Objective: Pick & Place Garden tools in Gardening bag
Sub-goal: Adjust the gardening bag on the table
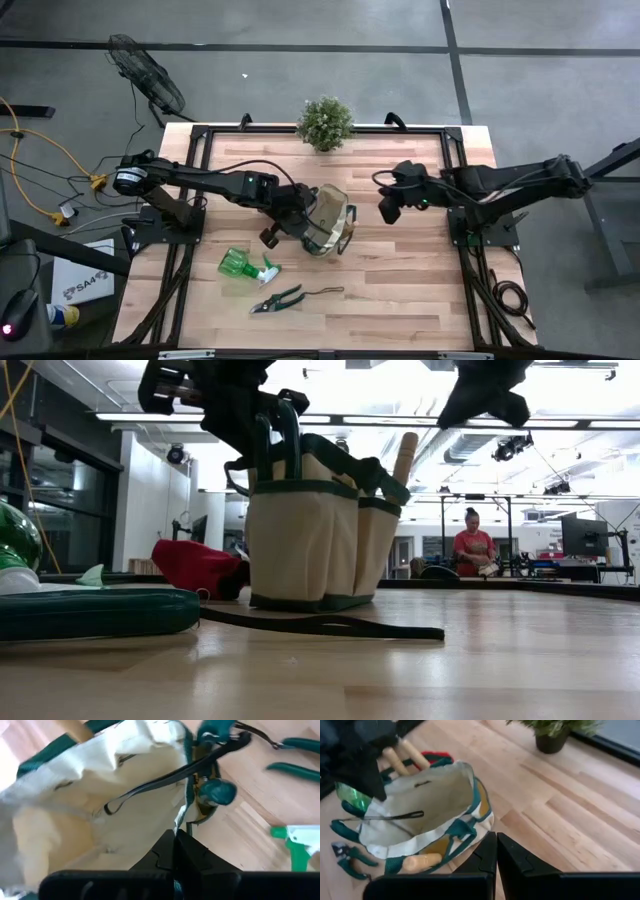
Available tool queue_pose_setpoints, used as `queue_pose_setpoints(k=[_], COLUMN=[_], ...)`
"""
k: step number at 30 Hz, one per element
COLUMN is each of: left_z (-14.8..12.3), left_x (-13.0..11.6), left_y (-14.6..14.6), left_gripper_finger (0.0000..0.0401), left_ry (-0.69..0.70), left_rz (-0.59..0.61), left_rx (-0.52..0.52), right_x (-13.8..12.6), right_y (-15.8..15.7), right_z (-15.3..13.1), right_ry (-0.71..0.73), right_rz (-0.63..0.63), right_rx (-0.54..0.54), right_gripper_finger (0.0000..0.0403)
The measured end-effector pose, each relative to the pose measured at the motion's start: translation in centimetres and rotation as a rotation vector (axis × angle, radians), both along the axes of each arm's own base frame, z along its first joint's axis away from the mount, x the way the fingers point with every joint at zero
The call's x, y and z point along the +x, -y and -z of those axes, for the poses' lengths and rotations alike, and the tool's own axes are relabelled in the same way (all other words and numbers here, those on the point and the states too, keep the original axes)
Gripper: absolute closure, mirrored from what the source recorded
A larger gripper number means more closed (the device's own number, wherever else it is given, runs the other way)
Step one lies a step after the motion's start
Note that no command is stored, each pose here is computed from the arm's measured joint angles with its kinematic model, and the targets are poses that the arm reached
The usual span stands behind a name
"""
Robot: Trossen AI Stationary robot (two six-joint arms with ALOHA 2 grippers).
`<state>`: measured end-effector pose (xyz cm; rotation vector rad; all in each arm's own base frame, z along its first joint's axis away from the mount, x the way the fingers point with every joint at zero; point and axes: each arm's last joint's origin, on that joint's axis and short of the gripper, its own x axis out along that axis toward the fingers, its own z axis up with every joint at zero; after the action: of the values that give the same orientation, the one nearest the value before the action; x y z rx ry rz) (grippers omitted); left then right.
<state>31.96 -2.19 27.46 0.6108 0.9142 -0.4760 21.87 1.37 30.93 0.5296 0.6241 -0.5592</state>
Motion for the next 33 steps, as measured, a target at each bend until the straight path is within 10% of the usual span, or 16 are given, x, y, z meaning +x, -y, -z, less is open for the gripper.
queue_pose_setpoints(k=[17, 33], left_z=[-0.4, -3.0], left_x=[-0.3, -2.2], left_y=[-0.4, -0.8], left_gripper_finger=[0.0213, 0.0196], left_ry=[0.006, 0.085], left_rz=[-0.186, -0.308], left_rx=[0.028, 0.075], right_x=[4.8, 7.8], right_y=[4.4, 7.0], right_z=[3.4, 5.7], right_ry=[-0.037, 0.039], right_rz=[-0.16, -0.089], right_rx=[0.281, 0.42], right_gripper_finger=[0.0238, 0.0223])
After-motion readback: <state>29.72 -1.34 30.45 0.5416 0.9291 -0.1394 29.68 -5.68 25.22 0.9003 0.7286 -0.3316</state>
